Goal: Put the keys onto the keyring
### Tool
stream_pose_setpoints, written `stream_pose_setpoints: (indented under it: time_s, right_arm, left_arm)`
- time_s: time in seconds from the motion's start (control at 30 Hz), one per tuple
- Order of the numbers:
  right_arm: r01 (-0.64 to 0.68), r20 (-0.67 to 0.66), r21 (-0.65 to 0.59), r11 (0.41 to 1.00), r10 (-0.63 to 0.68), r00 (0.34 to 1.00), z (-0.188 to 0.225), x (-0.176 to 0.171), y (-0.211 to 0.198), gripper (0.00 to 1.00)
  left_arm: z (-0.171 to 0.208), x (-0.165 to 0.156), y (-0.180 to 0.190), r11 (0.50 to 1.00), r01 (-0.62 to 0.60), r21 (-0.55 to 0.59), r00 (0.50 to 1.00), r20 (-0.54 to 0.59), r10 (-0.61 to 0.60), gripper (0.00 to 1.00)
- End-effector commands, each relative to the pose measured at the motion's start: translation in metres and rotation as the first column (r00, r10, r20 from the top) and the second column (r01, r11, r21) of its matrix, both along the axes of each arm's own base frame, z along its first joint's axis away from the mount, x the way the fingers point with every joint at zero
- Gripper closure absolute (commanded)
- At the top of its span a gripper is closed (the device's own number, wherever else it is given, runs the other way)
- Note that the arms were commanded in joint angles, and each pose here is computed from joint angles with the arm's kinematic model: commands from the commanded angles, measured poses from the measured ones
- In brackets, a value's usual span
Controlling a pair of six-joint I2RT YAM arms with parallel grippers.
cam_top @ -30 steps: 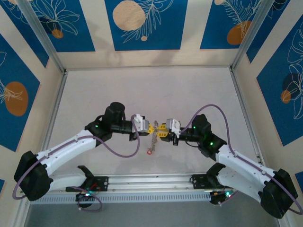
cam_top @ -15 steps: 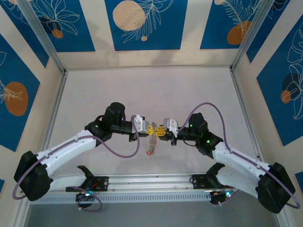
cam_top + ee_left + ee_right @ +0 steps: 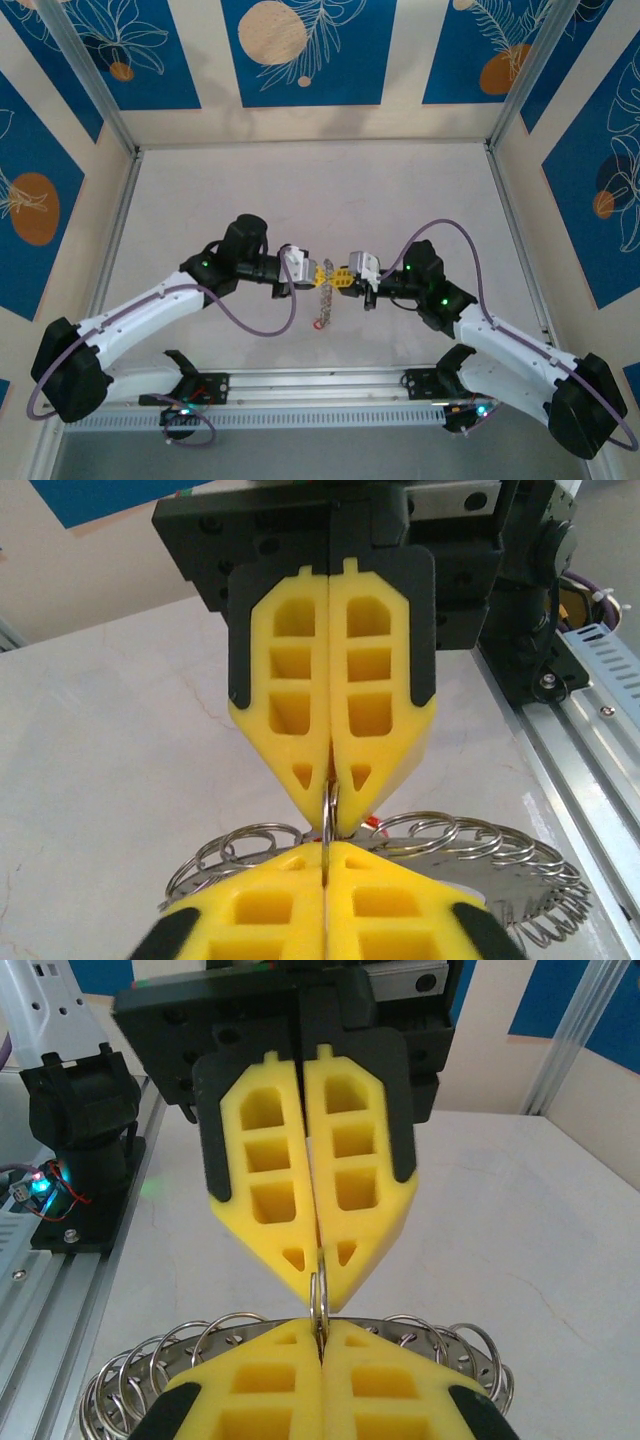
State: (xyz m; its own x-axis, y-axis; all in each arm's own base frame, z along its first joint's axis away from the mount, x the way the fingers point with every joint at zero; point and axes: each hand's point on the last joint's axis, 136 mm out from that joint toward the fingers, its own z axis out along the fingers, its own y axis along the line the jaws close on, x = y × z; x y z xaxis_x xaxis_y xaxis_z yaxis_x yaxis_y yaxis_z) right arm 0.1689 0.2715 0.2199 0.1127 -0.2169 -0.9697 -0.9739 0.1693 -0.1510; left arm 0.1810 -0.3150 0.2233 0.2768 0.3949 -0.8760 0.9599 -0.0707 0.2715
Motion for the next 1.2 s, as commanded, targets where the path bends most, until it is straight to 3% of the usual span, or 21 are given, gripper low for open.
stream_pose_setpoints:
  time_s: [0.0, 0.07, 0.47, 1.03, 1.1, 1.17]
  right_arm:
    - [-0.039, 0.057, 0.032, 0.999, 0.038, 0.998, 0.019, -0.008, -0.001, 1.0]
    - [-0.029, 0.048, 0.02, 0.999, 0.028, 0.998, 0.015, -0.006, -0.001, 1.0]
    - [0.022, -0.016, -0.068, 0.997, -0.024, 1.0, -0.009, 0.009, -0.001, 1.0]
    - [-0.01, -0.026, -0.098, 0.995, 0.008, 1.0, -0.012, 0.013, 0.013, 1.0]
    - [-0.011, -0.024, -0.098, 0.995, 0.008, 1.0, -0.012, 0.014, 0.014, 1.0]
    - [-0.015, -0.019, -0.092, 0.996, 0.013, 1.0, -0.011, 0.013, 0.014, 1.0]
  left_arm:
    - [-0.018, 0.015, 0.007, 0.993, -0.073, 0.09, 0.997, -0.012, 0.074, 0.72]
    - [-0.016, 0.016, 0.006, 0.994, -0.076, 0.08, 0.997, -0.019, 0.077, 0.67]
    - [0.0, 0.009, 0.007, 0.998, -0.057, 0.016, 0.998, 0.015, 0.057, 0.64]
    - [-0.015, 0.008, -0.001, 0.998, -0.018, 0.068, 0.998, -0.059, 0.022, 0.64]
    - [-0.017, 0.008, 0.0, 0.997, -0.016, 0.08, 0.998, -0.06, 0.021, 0.67]
    - [-0.02, 0.01, 0.001, 0.994, -0.027, 0.102, 0.998, -0.058, 0.033, 0.76]
